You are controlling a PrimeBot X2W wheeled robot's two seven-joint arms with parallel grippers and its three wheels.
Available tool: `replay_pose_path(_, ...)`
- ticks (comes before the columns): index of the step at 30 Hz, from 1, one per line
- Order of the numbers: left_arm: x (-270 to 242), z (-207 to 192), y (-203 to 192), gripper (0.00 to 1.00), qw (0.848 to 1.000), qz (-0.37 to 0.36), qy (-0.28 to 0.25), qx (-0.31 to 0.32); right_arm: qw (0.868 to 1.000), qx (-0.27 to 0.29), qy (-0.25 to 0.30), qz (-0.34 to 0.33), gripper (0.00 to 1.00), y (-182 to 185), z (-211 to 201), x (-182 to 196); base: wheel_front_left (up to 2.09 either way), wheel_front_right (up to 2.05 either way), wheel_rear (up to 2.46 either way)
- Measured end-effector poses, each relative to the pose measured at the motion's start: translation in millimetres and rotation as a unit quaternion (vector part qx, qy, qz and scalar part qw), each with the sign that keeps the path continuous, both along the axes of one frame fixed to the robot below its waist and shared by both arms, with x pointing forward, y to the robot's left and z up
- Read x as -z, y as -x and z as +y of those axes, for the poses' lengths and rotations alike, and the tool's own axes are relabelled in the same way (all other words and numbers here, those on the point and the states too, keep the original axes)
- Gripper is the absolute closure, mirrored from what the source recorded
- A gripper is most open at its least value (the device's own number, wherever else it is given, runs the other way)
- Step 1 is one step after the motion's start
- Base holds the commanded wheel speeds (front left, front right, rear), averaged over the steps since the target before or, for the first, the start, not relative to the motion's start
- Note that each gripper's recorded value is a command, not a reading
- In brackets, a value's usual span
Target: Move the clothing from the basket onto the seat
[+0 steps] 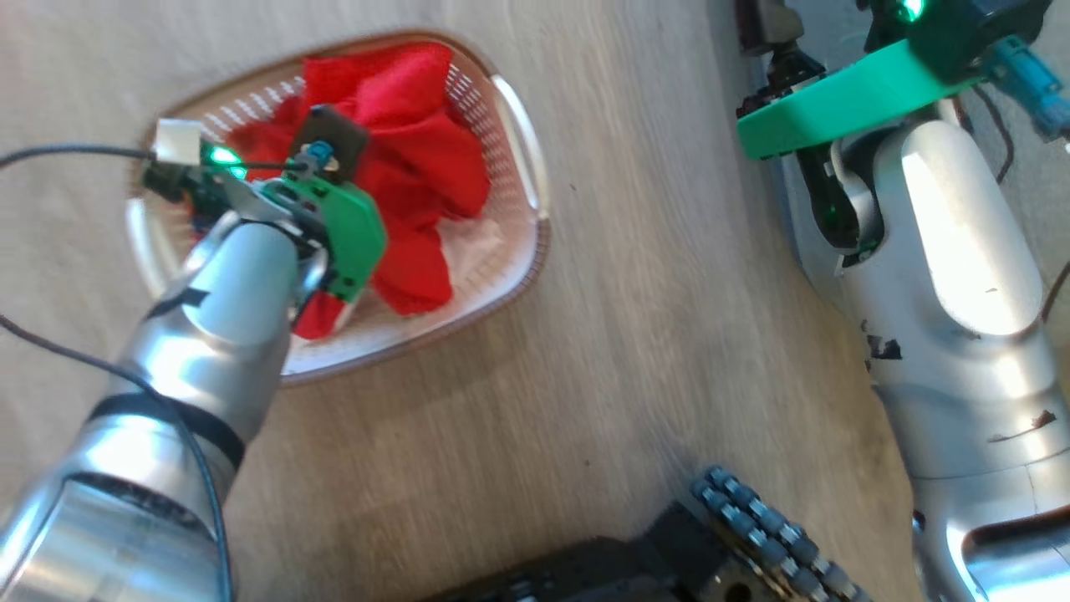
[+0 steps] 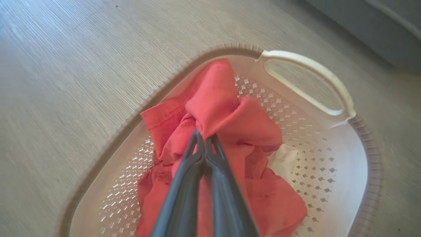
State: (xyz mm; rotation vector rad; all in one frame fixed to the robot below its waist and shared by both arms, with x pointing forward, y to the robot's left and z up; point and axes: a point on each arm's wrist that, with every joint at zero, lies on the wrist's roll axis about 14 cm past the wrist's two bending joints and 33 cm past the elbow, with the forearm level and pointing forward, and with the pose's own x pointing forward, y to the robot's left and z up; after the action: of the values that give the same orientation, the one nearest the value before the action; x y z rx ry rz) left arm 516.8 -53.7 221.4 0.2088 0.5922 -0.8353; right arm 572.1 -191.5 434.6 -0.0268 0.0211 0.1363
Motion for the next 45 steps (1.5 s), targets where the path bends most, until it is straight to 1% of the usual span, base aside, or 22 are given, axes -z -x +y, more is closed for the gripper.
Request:
replay_pose_path(6,-55,10,-6,1.0,0.997,-0.039,0.042,-0.042,1.0,-0.014,-0.012,-0.016,0.0,6,15,-22,0.0,0.0,0.0)
replay_pose_path(11,-100,27,-8,1.0,0.991,-0.073,0.072,-0.084,0.999,-0.025,-0.015,-0.022,0.0,18,23,-37,0.0,0.0,0.0)
replay_pose_path(18,-164,54,-2,1.0,0.976,-0.125,0.11,-0.14,0.998,-0.041,-0.022,-0.035,0.0,38,36,-62,0.0,0.0,0.0)
replay_pose_path(23,-214,69,2,1.0,0.96,-0.174,0.139,-0.168,0.997,-0.049,-0.033,-0.04,0.0,56,43,-74,0.0,0.0,0.0)
replay_pose_path(30,-295,74,9,1.0,0.933,-0.263,0.181,-0.166,0.996,-0.064,-0.046,-0.046,0.0,76,58,-87,0.0,0.0,0.0)
replay_pose_path(31,-295,74,9,1.0,0.933,-0.263,0.181,-0.166,0.996,-0.064,-0.046,-0.046,0.0,76,58,-87,0.0,0.0,0.0)
replay_pose_path(32,-307,74,10,1.0,0.929,-0.276,0.187,-0.164,0.996,-0.066,-0.048,-0.048,0.0,77,60,-89,0.0,0.0,0.0)
replay_pose_path(37,-359,71,17,1.0,0.907,-0.335,0.21,-0.144,0.994,-0.077,-0.05,-0.054,0.0,85,69,-97,0.0,0.0,0.0)
replay_pose_path(38,-382,66,20,1.0,0.897,-0.358,0.222,-0.129,0.994,-0.079,-0.05,-0.051,0.0,90,70,-96,0.0,0.0,0.0)
replay_pose_path(41,-415,59,24,1.0,0.882,-0.395,0.233,-0.11,0.994,-0.079,-0.054,-0.046,0.0,96,71,-93,0.0,0.0,0.0)
replay_pose_path(43,-429,56,26,1.0,0.874,-0.411,0.239,-0.102,0.994,-0.08,-0.053,-0.046,0.0,98,71,-93,0.0,0.0,0.0)
replay_pose_path(45,-436,52,28,1.0,0.871,-0.417,0.243,-0.093,0.994,-0.081,-0.054,-0.046,0.0,101,72,-94,0.0,0.0,0.0)
